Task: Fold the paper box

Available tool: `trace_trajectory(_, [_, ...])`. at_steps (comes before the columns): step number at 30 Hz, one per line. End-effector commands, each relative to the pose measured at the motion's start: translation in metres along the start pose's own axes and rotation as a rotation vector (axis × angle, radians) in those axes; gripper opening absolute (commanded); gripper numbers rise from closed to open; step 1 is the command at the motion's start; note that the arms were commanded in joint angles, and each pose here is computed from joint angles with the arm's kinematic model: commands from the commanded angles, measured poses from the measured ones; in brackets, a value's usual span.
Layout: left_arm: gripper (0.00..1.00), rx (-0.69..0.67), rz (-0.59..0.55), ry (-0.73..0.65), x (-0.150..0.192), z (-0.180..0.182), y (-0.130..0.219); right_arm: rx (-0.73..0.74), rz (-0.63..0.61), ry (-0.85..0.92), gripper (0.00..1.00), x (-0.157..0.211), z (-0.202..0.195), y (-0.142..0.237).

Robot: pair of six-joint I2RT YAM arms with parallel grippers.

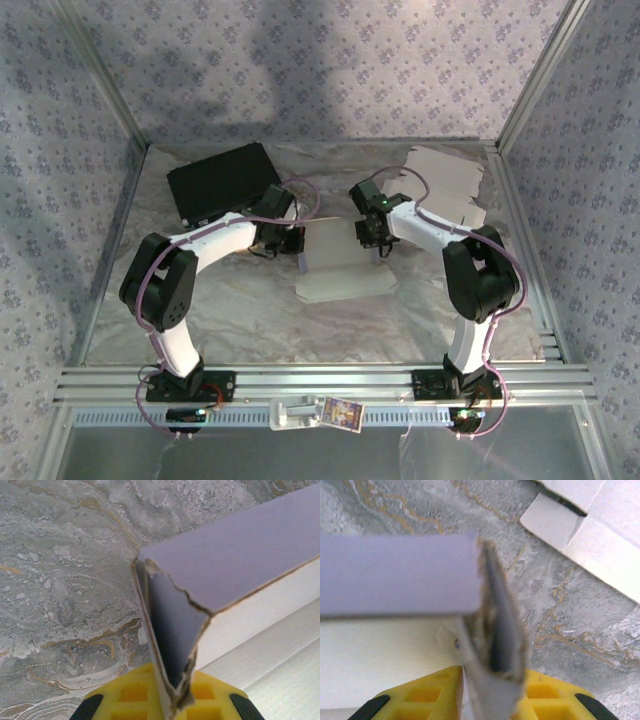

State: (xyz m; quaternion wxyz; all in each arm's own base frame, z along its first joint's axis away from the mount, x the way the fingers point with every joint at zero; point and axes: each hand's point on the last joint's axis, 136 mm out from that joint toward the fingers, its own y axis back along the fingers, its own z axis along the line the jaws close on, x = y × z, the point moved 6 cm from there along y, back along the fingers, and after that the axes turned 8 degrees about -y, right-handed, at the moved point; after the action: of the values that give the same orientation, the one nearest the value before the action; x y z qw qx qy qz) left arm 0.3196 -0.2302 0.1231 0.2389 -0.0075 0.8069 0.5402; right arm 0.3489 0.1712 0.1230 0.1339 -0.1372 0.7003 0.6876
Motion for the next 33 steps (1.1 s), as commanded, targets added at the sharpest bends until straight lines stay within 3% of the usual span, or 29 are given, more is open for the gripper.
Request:
trace_trajectory(1, [0.00,-0.027,-0.010,-0.028,-0.005,-0.001,0.001,-0.025,-0.046,-0.012,0.24,-0.015,-0.001,0.015])
trace_trajectory(8, [0.00,-0.026,-0.011,-0.030,-0.007,-0.002,0.002,0.020,-0.026,-0.013,0.16,-0.014,-0.002,0.006])
trace_trajectory(15, [0.00,-0.039,-0.013,-0.016,-0.010,-0.002,0.002,0.288,-0.052,-0.009,0.00,-0.014,-0.007,0.010])
trace_trajectory(19, [0.00,-0.043,-0.014,-0.004,-0.013,-0.002,0.001,0.502,-0.014,-0.024,0.00,-0.009,-0.014,0.009])
trace_trajectory(25, [0.00,-0.038,-0.014,0.020,-0.014,-0.002,0.000,0.569,-0.041,-0.007,0.00,-0.010,-0.007,0.015])
trace_trajectory(33, [0.00,-0.015,-0.028,0.058,-0.017,0.000,0.000,0.545,0.004,-0.005,0.00,-0.006,-0.003,0.005])
